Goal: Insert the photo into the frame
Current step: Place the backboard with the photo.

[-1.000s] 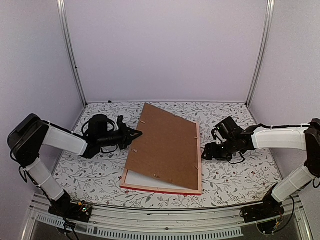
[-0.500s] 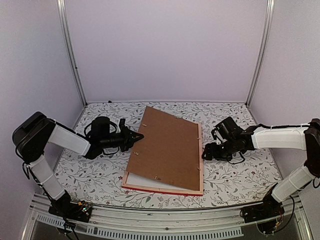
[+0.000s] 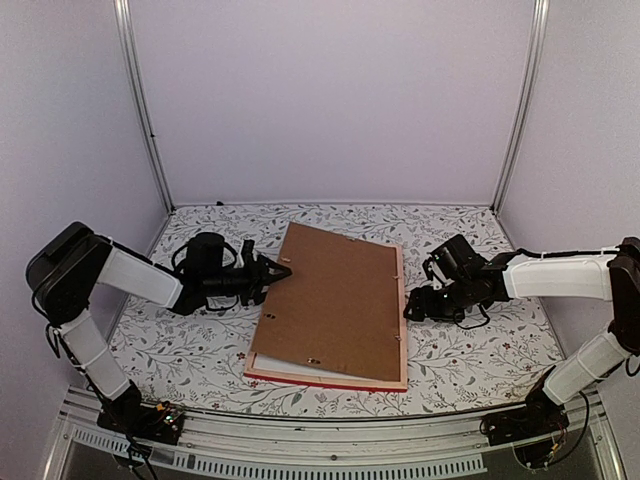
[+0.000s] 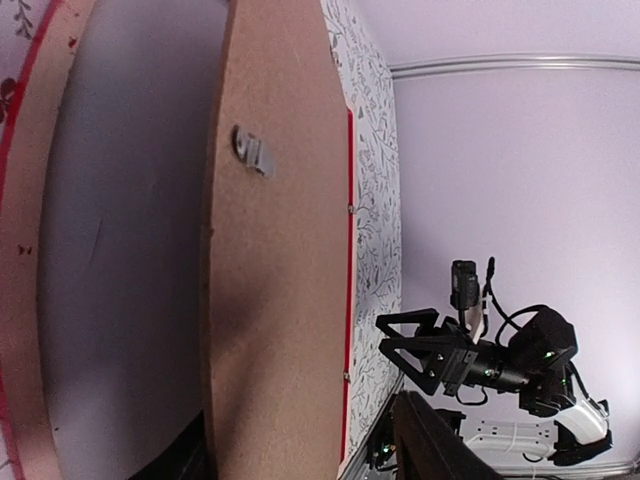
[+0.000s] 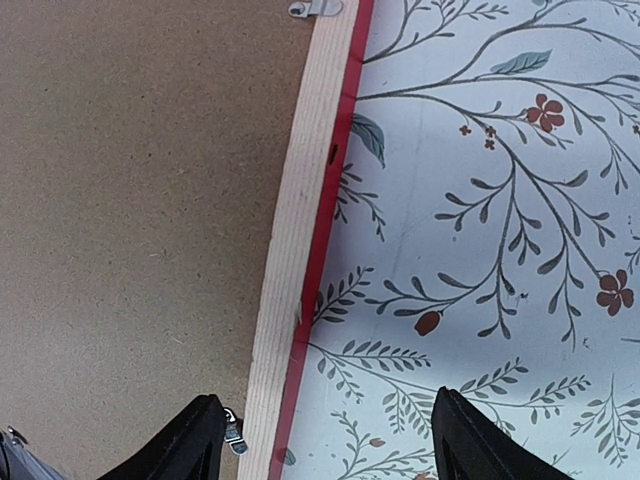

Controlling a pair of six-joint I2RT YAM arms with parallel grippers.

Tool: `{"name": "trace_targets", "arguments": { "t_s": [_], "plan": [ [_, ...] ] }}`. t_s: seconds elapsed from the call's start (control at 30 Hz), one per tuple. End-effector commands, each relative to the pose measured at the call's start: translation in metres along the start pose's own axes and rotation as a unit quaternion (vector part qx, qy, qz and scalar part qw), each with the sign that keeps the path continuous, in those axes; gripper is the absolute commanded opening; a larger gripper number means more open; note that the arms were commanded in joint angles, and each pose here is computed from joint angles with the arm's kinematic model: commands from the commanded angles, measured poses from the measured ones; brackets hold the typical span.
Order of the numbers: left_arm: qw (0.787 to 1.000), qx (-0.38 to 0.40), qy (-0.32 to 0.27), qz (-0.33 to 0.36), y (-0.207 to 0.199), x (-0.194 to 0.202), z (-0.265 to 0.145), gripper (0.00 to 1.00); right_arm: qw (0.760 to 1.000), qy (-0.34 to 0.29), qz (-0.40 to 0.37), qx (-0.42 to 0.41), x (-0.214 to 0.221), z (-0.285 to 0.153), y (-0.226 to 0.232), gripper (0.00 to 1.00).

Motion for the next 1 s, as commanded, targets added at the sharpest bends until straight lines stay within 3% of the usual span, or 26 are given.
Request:
{"name": "trace_targets", "arguments": {
  "t_s": [0.0, 0.4, 0.97],
  "plan": [
    [0.999, -0.015, 0.016, 0.037, -0.0030, -0.0035, 0.0070, 0.56, 1.000, 0.005, -0.002, -0.003, 0.0019, 0.0039, -0.0026, 0.75],
    [0.993, -0.081, 0.037, 0.080, 0.0046, 0.0006, 0.0142, 0.72, 1.000, 0.008, -0.002, -0.004, 0.0035, 0.0073, -0.0037, 0.74],
    [0.982, -0.136, 0.042, 0.121, 0.0046, 0.0006, 0.0090, 0.77, 1.000, 0.009, -0.006, -0.008, -0.0001, 0.0103, 0.0006, 0.74]
  ]
}}
Point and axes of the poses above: each gripper's point midway between its finger pads, its own z axis out along the fingers, its own y axis along the line the jaws close on, x = y × z, the point moved 8 cm from there along -z, back along the fingers, and after that the axes turned 12 degrees about z, right-handed, at the moved point
